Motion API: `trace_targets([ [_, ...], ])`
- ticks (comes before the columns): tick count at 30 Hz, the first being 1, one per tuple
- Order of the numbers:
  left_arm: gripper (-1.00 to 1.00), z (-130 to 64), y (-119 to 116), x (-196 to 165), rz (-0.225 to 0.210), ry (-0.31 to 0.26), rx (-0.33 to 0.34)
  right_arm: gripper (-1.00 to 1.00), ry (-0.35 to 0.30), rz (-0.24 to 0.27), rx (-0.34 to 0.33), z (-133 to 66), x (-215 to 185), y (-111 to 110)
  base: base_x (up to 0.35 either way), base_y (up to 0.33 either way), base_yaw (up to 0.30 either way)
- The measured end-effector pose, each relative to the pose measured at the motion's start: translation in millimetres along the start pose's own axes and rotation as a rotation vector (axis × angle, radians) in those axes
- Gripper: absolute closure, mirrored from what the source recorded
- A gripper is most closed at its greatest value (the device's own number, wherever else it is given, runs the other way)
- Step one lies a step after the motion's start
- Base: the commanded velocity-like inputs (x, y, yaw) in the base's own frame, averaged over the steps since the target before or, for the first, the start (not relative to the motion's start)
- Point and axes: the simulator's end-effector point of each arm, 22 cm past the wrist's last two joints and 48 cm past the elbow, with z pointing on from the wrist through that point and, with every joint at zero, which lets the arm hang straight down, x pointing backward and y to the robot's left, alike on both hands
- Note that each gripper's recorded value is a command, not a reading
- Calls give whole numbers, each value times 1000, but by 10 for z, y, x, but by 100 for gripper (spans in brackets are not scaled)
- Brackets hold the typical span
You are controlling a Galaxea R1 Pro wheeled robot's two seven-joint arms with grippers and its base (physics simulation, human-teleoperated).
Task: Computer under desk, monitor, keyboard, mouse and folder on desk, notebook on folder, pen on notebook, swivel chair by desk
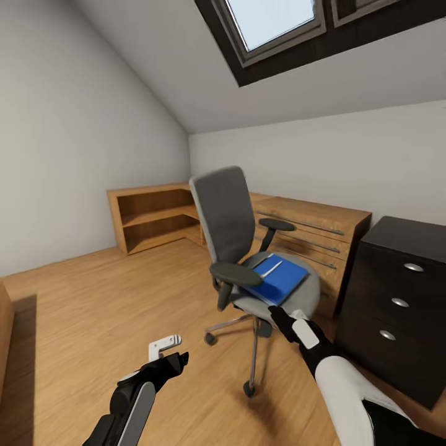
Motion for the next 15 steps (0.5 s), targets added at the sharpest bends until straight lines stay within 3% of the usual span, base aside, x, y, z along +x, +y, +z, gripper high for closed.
trace_targets([
  [15,-100,-118,-91,-220,2,-8,3,-100,6,-7,5,-104,-90,167,0,0,0],
])
